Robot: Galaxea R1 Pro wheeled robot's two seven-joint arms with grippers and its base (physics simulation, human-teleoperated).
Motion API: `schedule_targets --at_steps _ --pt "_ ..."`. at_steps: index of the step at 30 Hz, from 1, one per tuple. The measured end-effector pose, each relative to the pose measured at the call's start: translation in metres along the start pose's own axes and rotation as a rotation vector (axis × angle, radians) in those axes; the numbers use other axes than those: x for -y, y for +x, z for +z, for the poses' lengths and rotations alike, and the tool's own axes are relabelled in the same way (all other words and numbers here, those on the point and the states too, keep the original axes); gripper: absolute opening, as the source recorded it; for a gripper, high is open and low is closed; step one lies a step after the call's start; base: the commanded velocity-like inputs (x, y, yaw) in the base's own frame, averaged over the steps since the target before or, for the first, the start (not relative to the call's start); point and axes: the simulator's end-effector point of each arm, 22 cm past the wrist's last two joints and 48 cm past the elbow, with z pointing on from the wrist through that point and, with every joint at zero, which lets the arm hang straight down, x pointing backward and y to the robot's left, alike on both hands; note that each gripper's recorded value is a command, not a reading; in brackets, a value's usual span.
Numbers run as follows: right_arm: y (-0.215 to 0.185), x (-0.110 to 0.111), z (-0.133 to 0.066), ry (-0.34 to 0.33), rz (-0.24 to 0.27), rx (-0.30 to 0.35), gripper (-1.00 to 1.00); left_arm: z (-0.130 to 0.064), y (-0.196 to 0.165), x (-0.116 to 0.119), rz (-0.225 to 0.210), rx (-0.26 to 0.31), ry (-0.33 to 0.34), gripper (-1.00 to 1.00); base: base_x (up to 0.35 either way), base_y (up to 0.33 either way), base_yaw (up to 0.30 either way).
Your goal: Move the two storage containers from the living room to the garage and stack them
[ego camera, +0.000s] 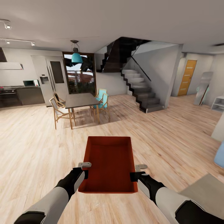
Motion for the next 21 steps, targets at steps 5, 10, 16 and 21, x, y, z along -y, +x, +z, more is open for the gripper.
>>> schedule_targets --at_steps 5,10,16,21 --pt "0.0004 0.0 0.0001 0.0 0.001 0.0 -1.0 0.0 -0.0001 0.0 0.001 0.0 0.0 -1.0 0.322 0.0 0.021" --pt "0.0007 -0.0002 0.0001 0.0 0.001 0.0 -1.0 0.0001 0.0003 -0.0001 0.001 0.0 0.0 -1.0 0.322 0.0 0.001" --pt "0.0002 0.0 0.0001 0.0 0.0 0.001 -1.0 0.0001 0.0 0.0 0.0 0.001 0.0 -1.0 0.322 0.0 0.0" --pt "0.0004 -0.0001 0.0001 0.0 0.0 0.0 -1.0 0.0001 0.0002 0.0 0.0 0.0 0.0 -1.0 0.322 0.0 0.0"
